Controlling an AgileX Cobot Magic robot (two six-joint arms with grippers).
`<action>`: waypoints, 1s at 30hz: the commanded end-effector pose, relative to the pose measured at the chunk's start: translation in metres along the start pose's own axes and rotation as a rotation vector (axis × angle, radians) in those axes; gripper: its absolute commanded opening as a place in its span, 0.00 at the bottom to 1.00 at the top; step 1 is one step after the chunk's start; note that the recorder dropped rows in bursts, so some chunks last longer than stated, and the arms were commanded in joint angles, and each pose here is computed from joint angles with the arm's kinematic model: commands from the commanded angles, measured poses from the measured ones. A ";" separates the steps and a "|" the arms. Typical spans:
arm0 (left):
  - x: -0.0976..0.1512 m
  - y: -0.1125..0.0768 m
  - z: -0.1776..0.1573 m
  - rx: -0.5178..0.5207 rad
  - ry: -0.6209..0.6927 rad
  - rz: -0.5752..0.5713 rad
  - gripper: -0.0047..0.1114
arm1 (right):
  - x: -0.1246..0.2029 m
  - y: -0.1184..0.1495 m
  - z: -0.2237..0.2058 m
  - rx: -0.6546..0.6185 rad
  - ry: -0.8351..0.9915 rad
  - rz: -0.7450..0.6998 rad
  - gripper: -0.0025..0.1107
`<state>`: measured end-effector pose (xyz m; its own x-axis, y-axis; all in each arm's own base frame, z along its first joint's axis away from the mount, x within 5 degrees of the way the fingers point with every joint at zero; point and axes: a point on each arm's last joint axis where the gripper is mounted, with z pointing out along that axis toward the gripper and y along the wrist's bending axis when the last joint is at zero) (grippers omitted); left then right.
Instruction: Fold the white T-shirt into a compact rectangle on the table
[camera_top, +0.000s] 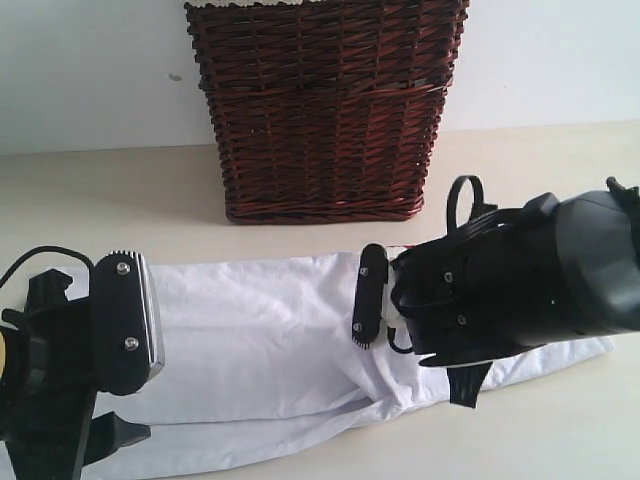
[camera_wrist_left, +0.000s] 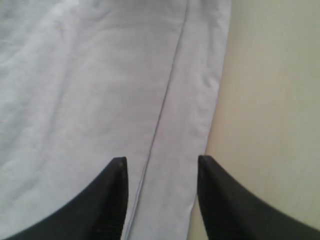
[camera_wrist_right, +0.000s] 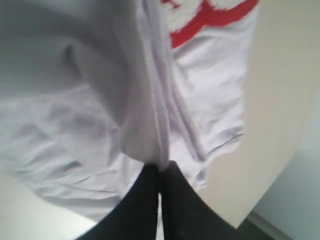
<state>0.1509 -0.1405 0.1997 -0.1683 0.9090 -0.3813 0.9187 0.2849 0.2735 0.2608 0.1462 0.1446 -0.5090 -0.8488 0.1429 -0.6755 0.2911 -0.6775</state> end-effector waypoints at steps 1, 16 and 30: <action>-0.003 0.000 -0.002 -0.005 -0.025 -0.014 0.42 | -0.011 -0.019 -0.008 0.149 -0.108 -0.092 0.02; -0.003 0.000 -0.002 -0.004 -0.028 -0.021 0.42 | -0.011 -0.034 -0.011 0.309 -0.134 0.091 0.42; -0.003 -0.003 -0.005 0.021 -0.036 -0.068 0.42 | 0.034 -0.047 0.049 -0.184 -0.030 0.589 0.33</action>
<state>0.1490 -0.1414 0.2008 -0.2034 0.8916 -0.4046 0.9164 0.3189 0.2420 0.2953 0.0964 0.1457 -0.7743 -0.5994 -0.2030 -0.4173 0.7247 -0.5483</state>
